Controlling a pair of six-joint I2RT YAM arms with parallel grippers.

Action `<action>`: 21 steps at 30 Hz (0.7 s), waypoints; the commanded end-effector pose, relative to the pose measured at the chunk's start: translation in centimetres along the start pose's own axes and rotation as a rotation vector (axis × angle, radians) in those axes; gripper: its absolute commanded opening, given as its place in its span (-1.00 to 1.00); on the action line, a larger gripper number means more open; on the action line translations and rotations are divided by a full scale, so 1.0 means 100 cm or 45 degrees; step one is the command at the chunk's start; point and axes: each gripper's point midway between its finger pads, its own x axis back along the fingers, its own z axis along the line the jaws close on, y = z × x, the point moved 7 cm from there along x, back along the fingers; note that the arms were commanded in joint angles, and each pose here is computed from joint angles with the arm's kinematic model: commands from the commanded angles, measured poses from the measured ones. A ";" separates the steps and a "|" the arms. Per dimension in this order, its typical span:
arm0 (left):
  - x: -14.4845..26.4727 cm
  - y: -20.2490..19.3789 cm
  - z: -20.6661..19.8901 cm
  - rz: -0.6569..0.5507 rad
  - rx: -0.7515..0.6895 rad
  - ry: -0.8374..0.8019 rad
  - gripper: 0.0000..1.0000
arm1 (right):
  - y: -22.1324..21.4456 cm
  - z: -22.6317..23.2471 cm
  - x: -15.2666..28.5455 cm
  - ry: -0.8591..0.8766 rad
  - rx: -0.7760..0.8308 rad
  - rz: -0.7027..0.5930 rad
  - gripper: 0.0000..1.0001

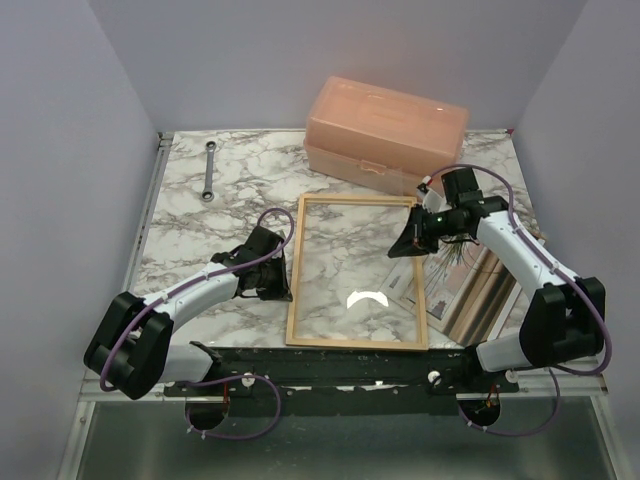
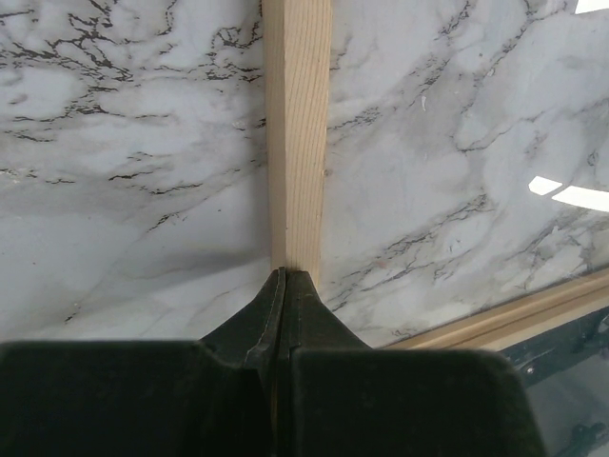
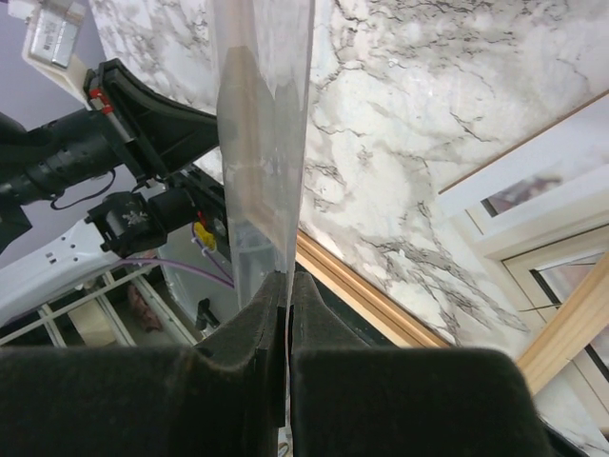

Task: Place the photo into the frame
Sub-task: Place the photo frame item in the photo frame.

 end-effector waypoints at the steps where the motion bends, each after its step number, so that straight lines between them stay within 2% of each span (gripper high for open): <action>1: -0.013 -0.029 0.029 0.148 -0.033 0.212 -1.00 | -0.005 -0.013 -0.010 -0.092 -0.001 0.074 -0.99; 10: -0.014 -0.030 0.029 0.156 -0.040 0.215 -1.00 | -0.010 -0.027 -0.023 -0.090 -0.023 0.089 -0.99; 21: -0.015 -0.030 0.028 0.158 -0.049 0.226 -1.00 | -0.005 -0.024 -0.014 -0.160 0.010 0.060 -0.99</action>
